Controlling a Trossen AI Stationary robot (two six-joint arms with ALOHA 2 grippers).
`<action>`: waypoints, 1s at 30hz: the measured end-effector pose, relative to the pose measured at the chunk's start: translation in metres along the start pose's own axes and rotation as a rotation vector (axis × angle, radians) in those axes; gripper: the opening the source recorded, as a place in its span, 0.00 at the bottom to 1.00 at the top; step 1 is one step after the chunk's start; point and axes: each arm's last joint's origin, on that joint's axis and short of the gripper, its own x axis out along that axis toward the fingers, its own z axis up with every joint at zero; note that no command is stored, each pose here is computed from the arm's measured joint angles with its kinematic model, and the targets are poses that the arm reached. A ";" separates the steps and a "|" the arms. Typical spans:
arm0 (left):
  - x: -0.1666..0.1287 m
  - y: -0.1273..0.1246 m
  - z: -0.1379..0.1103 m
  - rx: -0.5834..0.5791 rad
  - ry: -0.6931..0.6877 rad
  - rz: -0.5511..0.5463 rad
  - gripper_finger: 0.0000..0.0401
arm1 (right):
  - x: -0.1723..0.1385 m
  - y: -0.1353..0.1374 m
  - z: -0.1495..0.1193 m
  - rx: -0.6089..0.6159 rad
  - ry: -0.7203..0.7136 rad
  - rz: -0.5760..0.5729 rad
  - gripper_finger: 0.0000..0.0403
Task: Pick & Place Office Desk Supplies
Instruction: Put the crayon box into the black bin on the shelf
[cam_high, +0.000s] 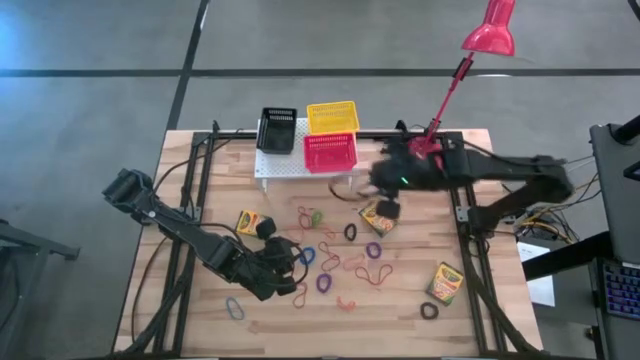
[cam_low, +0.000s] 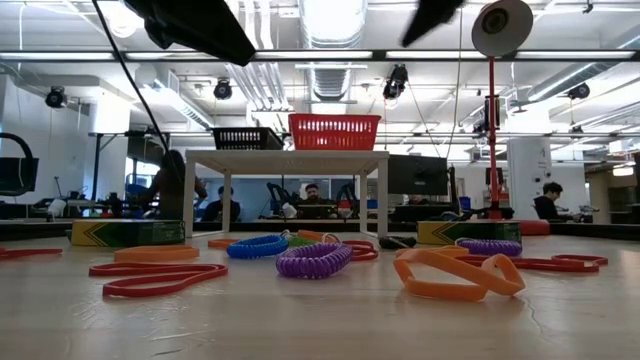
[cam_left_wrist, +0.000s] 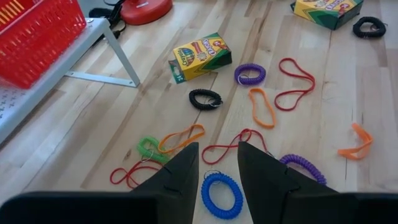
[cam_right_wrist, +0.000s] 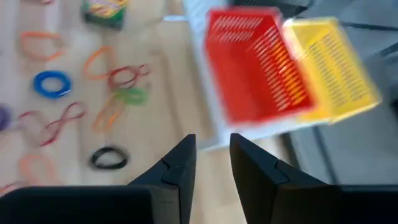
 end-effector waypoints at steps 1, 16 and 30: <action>0.000 0.000 0.000 -0.003 0.000 0.000 0.29 | 0.001 0.005 -0.014 0.022 -0.007 0.013 0.22; -0.041 0.062 -0.046 -0.434 0.598 0.297 0.29 | 0.043 0.082 -0.136 0.092 -0.218 0.264 0.18; -0.013 0.125 -0.119 -0.866 0.477 0.270 0.29 | 0.054 0.095 -0.123 0.007 -0.484 0.286 0.17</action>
